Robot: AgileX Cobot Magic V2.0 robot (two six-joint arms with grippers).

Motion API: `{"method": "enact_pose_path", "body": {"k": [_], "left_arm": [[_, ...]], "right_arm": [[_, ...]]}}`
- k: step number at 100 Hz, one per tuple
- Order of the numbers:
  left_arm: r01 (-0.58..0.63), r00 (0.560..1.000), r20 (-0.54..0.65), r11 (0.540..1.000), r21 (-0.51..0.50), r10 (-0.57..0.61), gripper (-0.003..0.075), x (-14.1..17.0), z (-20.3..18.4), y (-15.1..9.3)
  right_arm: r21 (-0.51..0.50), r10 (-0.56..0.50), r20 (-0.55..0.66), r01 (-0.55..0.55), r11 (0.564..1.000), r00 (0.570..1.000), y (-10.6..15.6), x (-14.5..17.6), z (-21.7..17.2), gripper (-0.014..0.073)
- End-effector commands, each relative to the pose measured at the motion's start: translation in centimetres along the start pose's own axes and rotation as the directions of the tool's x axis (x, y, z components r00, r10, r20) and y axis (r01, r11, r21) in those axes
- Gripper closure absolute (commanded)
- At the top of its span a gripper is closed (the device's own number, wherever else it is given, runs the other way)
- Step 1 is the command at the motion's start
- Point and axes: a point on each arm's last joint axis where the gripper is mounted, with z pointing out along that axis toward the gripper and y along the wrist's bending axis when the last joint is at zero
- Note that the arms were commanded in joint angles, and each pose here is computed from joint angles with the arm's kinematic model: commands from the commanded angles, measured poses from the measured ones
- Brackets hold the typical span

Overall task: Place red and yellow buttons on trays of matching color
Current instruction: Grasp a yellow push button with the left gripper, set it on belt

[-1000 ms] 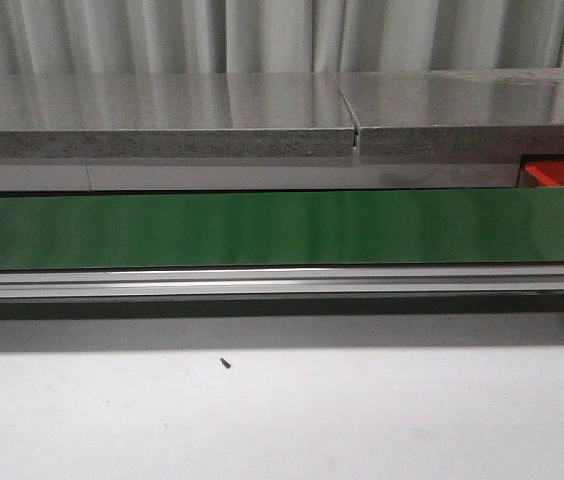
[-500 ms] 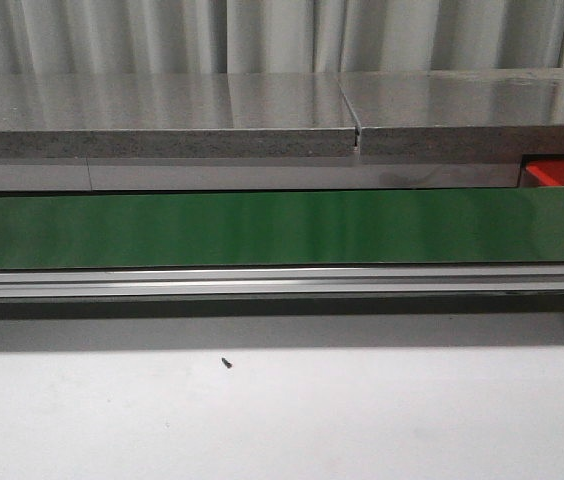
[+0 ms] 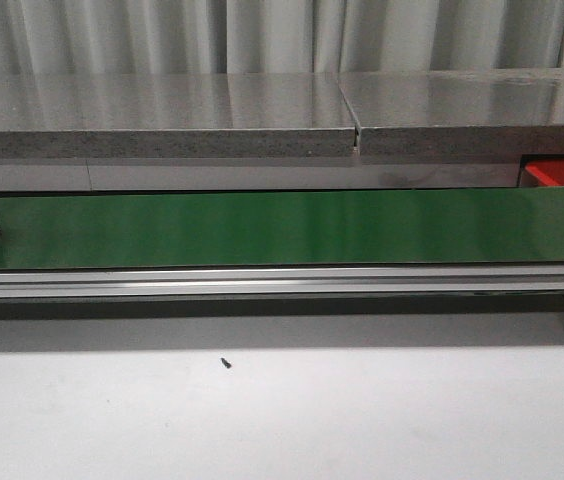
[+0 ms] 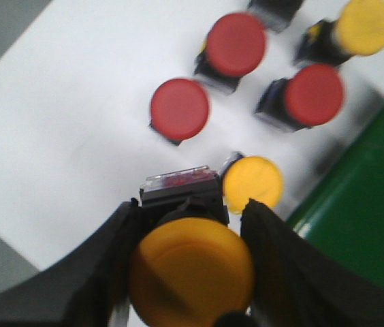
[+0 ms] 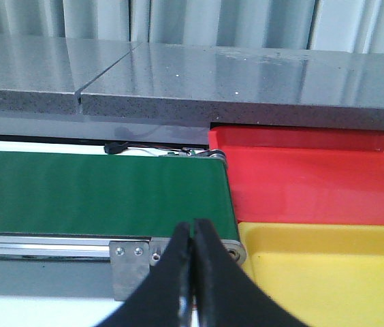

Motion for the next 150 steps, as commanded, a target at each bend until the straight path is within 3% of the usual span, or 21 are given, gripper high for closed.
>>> {"method": "enact_pose_path", "body": {"k": [1,18,40,61,68,83,91,103,110,117,127,150], "left_arm": [[-0.061,0.992,0.115,0.997,0.047,0.056,0.0575,-0.7,-4.0,-2.5],[-0.172,0.981,0.103,0.980,0.101,0.162,0.0575,-1.0,-4.1,-6.8],[-0.276,0.961,0.025,0.950,0.149,0.275,0.0575,-0.4,-0.4,-11.5],[-0.318,0.944,-0.038,0.933,0.168,0.329,0.0559,0.3,2.5,-13.7],[-0.319,0.941,-0.057,0.932,0.170,0.332,0.0487,0.4,3.1,-13.9],[-0.309,0.946,-0.036,0.932,0.188,0.321,0.0211,0.0,2.7,-14.2],[-0.320,0.946,0.006,0.927,0.195,0.326,0.0171,-0.2,1.7,-14.6],[-0.365,0.931,0.116,0.907,0.213,0.347,0.0215,0.1,-1.5,-15.5],[-0.401,0.912,0.187,0.889,0.221,0.364,0.0300,0.7,-3.7,-16.2],[-0.452,0.882,0.258,0.863,0.223,0.395,0.0456,1.8,-5.8,-17.0],[-0.523,0.837,0.325,0.819,0.237,0.440,0.0742,4.1,-8.0,-18.0],[-0.639,0.748,0.421,0.730,0.244,0.514,0.0739,9.4,-10.3,-18.4]], "right_arm": [[-0.004,-0.015,0.094,0.015,1.000,0.995,0.1,-0.8,-0.2,0.0709],[-0.004,-0.015,0.094,0.015,1.000,0.995,0.1,-0.8,-0.2,0.0709],[-0.004,-0.015,0.094,0.015,1.000,0.995,0.1,-0.8,-0.2,0.0709],[-0.004,-0.015,0.094,0.015,1.000,0.995,0.1,-0.8,-0.2,0.0709],[-0.004,-0.015,0.094,0.015,1.000,0.995,0.1,-0.8,-0.2,0.0709],[-0.004,-0.015,0.094,0.015,1.000,0.995,0.1,-0.8,-0.2,0.0709],[-0.004,-0.015,0.094,0.015,1.000,0.995,0.1,-0.8,-0.2,0.0709],[-0.004,-0.015,0.094,0.015,1.000,0.995,0.1,-0.8,-0.2,0.0709],[-0.004,-0.015,0.094,0.015,1.000,0.995,0.1,-0.8,-0.2,0.0709],[-0.004,-0.015,0.094,0.015,1.000,0.995,0.1,-0.8,-0.2,0.0709],[-0.004,-0.015,0.094,0.015,1.000,0.995,0.1,-0.8,-0.2,0.0709],[-0.004,-0.015,0.094,0.015,1.000,0.995,0.1,-0.8,-0.2,0.0709]]}}
